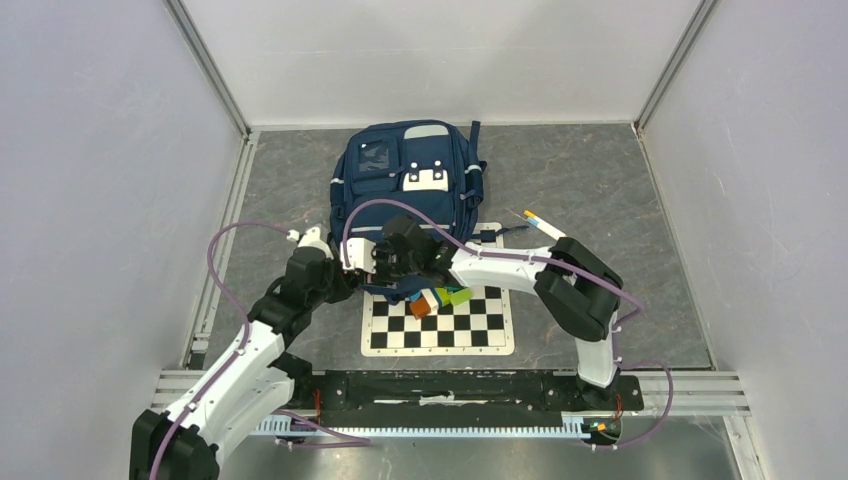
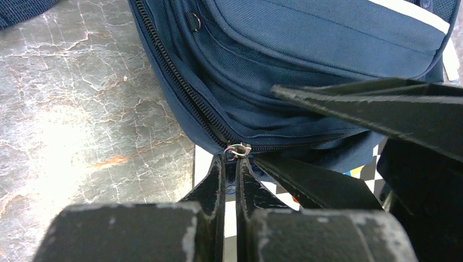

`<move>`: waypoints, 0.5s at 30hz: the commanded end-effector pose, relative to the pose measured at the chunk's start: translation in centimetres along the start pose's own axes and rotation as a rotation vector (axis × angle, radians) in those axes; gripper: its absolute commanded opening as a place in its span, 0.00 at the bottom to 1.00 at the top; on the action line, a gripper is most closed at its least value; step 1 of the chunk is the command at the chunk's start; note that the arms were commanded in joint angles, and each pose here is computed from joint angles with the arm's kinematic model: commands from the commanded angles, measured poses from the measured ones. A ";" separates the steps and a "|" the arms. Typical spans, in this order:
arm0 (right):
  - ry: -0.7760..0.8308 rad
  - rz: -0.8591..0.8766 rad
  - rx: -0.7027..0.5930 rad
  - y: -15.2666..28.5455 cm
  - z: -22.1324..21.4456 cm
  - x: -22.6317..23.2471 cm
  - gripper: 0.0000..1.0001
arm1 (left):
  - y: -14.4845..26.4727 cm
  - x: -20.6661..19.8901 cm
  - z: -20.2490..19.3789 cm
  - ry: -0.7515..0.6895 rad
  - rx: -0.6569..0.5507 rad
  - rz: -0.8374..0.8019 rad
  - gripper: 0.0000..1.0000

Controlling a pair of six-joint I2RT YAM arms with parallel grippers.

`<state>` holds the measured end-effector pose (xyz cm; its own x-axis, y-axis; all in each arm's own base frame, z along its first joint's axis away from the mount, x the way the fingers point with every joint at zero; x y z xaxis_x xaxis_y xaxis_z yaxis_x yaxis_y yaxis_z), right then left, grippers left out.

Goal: Pack the student bag
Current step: Zip the student bag at the center of the board.

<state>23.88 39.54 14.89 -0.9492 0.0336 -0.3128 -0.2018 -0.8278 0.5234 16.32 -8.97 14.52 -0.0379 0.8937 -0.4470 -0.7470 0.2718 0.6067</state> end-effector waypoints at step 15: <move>0.023 -0.122 -0.110 5.8 2.5 0.2 0.00 | 0.7 0.8 4.3 -0.017 -0.144 0.215 0.02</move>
<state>22.47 37.71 15.00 -0.9403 0.0531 -0.3362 -0.2261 -0.8357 0.5004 17.09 -8.55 15.73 -0.0941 0.9115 -0.4004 -0.7563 0.1961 0.6242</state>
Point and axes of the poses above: each gripper's point midway between its finger pads, its own y axis back along the fingers, its own x axis along the line the jaws close on, z = x × y, the point moved 9 cm from there along y, back along the fingers, and after that the axes turned 2 degrees about -y, right-handed, at the moved point
